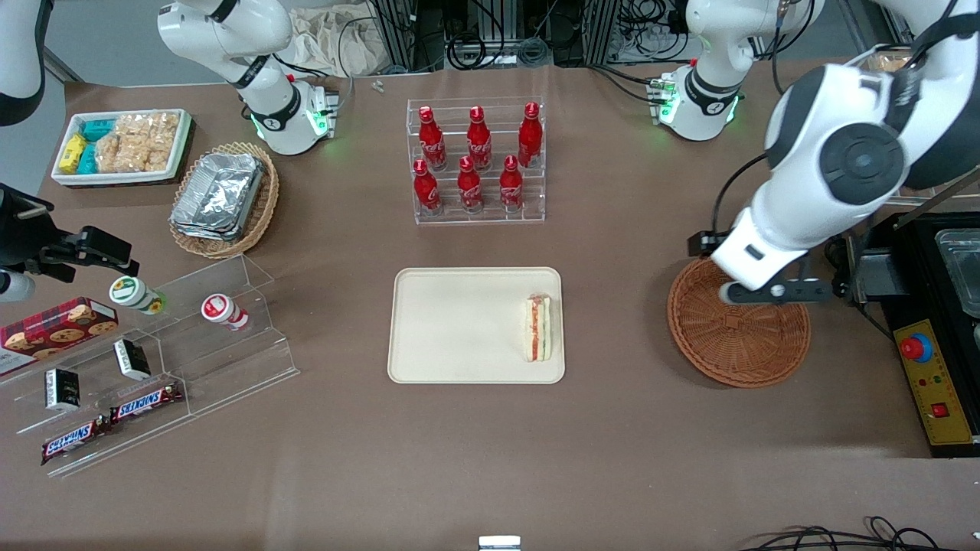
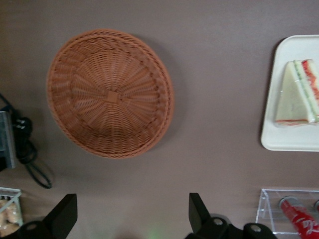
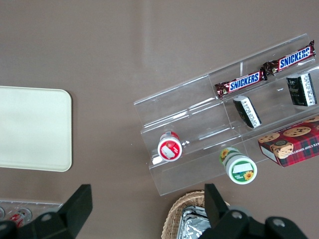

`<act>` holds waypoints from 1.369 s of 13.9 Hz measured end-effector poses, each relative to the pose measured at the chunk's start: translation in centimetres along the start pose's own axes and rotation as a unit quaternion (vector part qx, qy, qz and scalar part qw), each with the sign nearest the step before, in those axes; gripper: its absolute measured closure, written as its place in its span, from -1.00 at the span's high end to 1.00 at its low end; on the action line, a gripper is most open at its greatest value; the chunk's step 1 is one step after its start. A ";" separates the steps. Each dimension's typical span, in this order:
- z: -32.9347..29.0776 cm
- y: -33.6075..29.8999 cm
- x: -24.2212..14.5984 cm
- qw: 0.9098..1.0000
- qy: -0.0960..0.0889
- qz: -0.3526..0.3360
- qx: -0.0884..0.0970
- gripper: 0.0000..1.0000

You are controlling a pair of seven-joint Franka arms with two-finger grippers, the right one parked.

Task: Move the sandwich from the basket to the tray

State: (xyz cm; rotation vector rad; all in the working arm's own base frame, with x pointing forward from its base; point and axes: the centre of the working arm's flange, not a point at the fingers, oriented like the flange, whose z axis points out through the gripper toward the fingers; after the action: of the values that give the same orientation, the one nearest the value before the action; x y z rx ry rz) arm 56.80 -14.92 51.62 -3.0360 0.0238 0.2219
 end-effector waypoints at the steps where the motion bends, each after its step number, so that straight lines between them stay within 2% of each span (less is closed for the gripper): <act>1: -0.3 -1.0 -0.2 1.000 0.002 -0.002 0.000 1.00; 9: -1.1 -6.7 -0.1 1.000 0.004 -0.007 -0.002 1.00; 12: -1.3 -9.3 -0.1 1.000 0.004 0.005 -0.020 1.00; 15: -1.6 -11.2 -0.1 0.999 0.010 0.011 -0.029 1.00; 19: -1.4 -11.3 0.0 0.999 0.015 0.009 -0.031 1.00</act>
State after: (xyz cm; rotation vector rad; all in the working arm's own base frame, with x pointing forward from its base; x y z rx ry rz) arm 57.27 -3.83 54.07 -3.1016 0.0467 0.1829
